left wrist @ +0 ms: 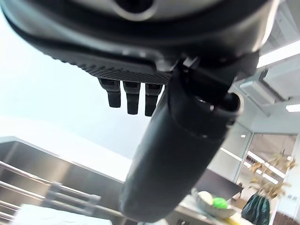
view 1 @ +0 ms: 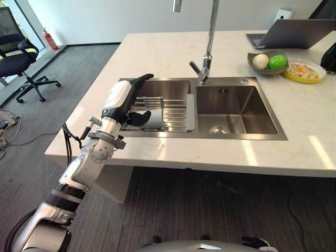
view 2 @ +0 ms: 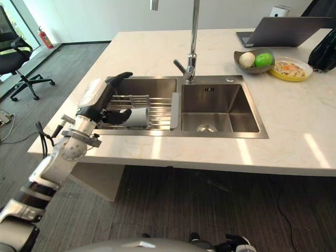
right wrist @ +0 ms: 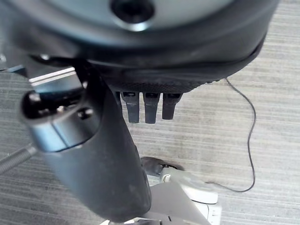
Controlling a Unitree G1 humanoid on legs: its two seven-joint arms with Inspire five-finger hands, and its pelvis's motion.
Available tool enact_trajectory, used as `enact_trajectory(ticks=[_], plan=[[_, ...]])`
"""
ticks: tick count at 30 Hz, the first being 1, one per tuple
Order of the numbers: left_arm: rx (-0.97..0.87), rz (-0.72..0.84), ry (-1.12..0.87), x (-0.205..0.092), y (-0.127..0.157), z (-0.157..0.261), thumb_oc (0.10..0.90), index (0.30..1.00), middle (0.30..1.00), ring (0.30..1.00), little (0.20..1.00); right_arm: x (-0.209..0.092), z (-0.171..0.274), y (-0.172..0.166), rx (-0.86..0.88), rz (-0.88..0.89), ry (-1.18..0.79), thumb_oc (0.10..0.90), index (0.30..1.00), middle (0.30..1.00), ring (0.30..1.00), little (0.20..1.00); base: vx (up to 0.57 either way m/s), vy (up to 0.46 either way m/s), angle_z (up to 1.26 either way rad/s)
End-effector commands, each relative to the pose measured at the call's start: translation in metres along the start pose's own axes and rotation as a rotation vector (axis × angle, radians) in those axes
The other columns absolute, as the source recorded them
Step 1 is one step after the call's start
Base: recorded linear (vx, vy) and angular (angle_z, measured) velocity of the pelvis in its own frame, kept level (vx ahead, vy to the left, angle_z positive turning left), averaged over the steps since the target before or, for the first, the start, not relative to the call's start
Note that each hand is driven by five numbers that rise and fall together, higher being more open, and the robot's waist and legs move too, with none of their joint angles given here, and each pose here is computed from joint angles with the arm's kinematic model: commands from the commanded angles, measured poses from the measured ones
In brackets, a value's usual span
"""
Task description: Place the dishes in the dishwasher.
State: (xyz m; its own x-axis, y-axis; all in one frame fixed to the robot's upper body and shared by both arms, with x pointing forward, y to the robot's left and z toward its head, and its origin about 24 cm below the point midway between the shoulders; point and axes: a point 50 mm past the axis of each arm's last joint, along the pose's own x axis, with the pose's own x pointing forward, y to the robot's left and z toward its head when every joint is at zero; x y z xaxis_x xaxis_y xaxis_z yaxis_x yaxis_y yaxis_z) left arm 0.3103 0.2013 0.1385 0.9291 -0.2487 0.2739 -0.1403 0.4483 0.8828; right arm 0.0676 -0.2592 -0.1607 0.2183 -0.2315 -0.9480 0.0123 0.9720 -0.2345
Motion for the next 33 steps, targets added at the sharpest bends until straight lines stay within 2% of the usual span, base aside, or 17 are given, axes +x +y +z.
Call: enact_trajectory(ticks=[1, 11, 26, 30, 33], plan=[[0.216, 0.129, -0.092, 0.034, 0.039, 0.016, 0.8, 0.9, 0.9, 0.9, 0.9, 0.001, 0.013, 0.016, -0.02, 0.053, -0.045, 0.8, 0.9, 0.9, 0.9, 0.9, 0.0, 0.043, -0.09], [0.408, 0.039, -0.048, 0.07, 0.03, 0.013, 0.8, 0.9, 0.9, 0.9, 0.9, 0.001, 0.011, 0.018, -0.039, 0.054, -0.04, 0.8, 0.9, 0.9, 0.9, 0.9, -0.01, 0.018, -0.01], [0.473, -0.071, 0.059, 0.081, 0.011, -0.003, 0.8, 0.9, 0.9, 0.9, 0.9, 0.001, 0.016, 0.02, -0.056, 0.052, -0.055, 0.8, 0.9, 0.9, 0.9, 0.9, 0.0, 0.0, -0.11], [0.506, -0.141, 0.279, 0.069, 0.013, -0.05, 0.8, 0.9, 0.9, 0.9, 0.9, 0.001, 0.018, 0.019, -0.09, 0.056, -0.059, 0.8, 0.9, 0.9, 0.9, 0.9, -0.01, -0.027, -0.18], [0.512, -0.157, 0.337, 0.065, 0.018, -0.062, 0.8, 0.9, 0.9, 0.9, 0.9, 0.001, 0.017, 0.019, -0.102, 0.061, -0.053, 0.8, 0.9, 0.9, 0.9, 0.9, 0.01, -0.011, -0.4]])
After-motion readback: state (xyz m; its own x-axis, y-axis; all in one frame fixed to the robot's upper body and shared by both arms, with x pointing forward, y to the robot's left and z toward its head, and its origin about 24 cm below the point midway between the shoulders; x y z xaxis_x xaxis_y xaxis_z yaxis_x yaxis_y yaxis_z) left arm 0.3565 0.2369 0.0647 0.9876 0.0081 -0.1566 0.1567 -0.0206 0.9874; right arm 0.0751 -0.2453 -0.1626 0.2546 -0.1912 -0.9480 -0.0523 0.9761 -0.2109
